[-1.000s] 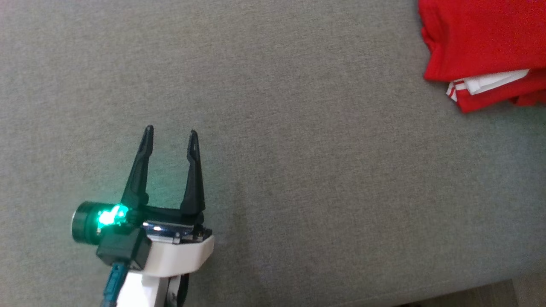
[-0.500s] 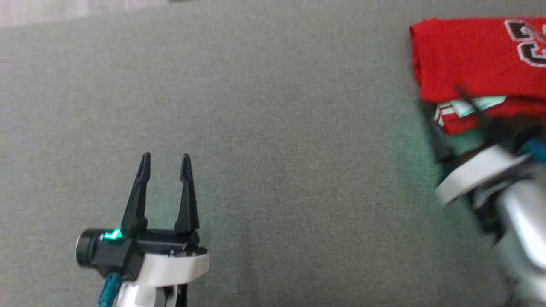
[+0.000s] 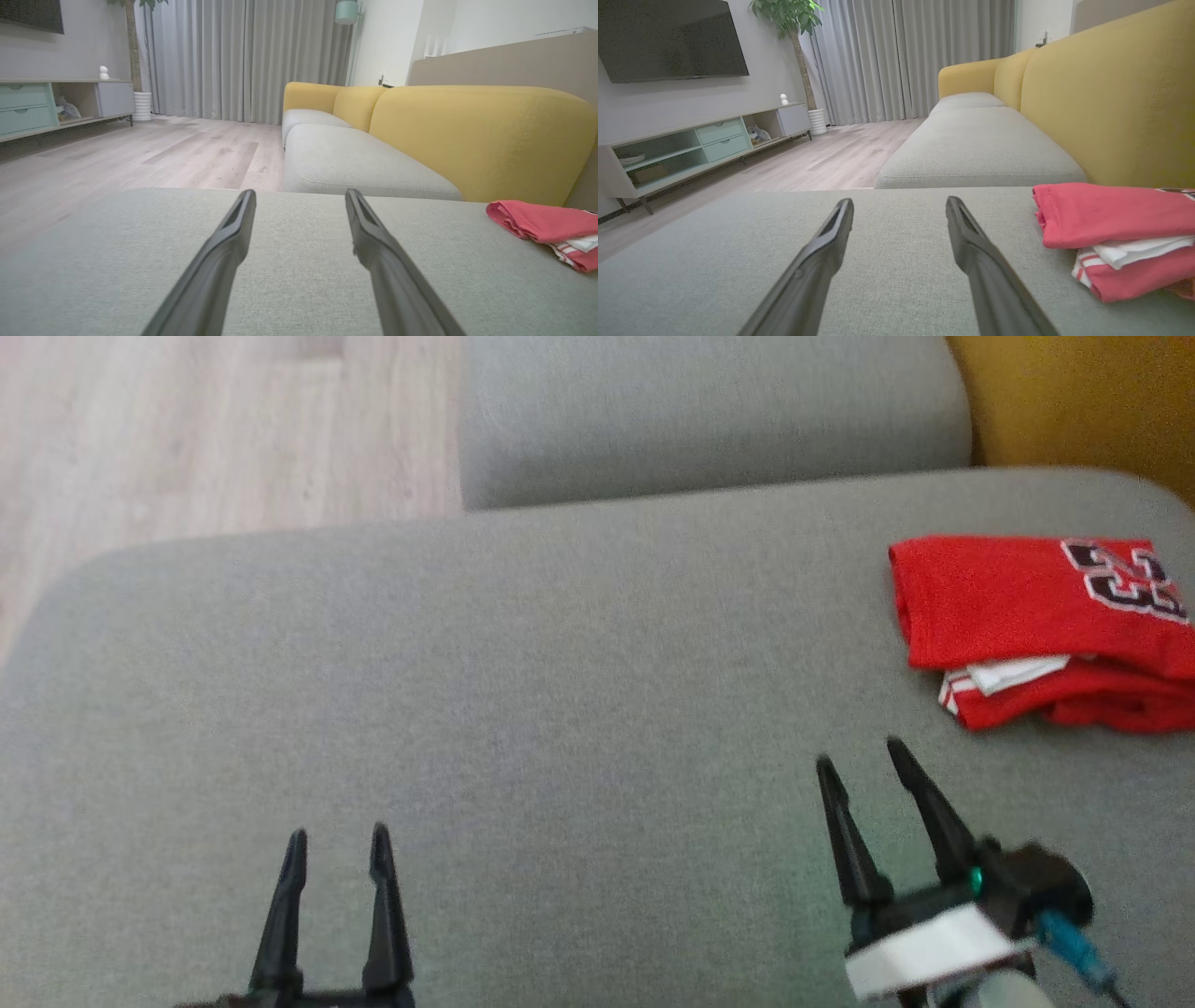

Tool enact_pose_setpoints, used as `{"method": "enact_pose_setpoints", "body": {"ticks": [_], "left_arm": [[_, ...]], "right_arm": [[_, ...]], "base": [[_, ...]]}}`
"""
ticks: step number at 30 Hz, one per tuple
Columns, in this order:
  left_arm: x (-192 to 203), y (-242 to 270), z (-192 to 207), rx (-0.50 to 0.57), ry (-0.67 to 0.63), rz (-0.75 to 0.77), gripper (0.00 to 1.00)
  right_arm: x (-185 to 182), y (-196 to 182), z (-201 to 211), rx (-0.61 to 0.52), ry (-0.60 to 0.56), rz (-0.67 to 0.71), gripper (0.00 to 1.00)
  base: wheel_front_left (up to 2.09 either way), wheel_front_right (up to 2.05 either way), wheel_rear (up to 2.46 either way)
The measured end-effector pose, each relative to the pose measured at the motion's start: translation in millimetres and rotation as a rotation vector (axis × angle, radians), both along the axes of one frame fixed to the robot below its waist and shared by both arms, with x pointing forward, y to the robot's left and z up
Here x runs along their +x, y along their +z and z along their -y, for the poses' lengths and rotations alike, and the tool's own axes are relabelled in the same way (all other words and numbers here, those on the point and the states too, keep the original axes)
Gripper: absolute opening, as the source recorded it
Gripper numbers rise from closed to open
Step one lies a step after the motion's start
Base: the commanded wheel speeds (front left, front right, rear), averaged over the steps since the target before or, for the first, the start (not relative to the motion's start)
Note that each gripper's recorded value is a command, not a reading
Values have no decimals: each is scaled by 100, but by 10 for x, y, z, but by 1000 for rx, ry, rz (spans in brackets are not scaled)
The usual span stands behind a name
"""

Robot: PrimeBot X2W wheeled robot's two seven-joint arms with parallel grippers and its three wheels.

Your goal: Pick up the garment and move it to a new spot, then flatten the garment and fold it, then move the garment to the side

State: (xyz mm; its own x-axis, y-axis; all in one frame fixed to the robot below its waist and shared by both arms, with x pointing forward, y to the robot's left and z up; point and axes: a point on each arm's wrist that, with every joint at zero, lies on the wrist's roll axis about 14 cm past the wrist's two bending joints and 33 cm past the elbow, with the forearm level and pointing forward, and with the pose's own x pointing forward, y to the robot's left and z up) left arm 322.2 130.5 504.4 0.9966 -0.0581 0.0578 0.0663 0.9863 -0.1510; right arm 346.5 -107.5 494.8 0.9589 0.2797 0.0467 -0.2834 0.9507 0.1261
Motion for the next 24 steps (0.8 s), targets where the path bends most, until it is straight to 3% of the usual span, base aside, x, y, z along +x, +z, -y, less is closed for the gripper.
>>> {"method": "enact_pose_setpoints", "body": {"ticks": [5, 24], "left_arm": [[-192, 16, -118, 3, 40, 7, 100], [-228, 39, -129, 22, 41, 20, 100]], "right_arm": [[-211, -46, -43, -30, 7, -5, 100], [-224, 51, 18, 6, -20, 20, 100]], "base": [[0, 0, 0], [0, 0, 0]]}}
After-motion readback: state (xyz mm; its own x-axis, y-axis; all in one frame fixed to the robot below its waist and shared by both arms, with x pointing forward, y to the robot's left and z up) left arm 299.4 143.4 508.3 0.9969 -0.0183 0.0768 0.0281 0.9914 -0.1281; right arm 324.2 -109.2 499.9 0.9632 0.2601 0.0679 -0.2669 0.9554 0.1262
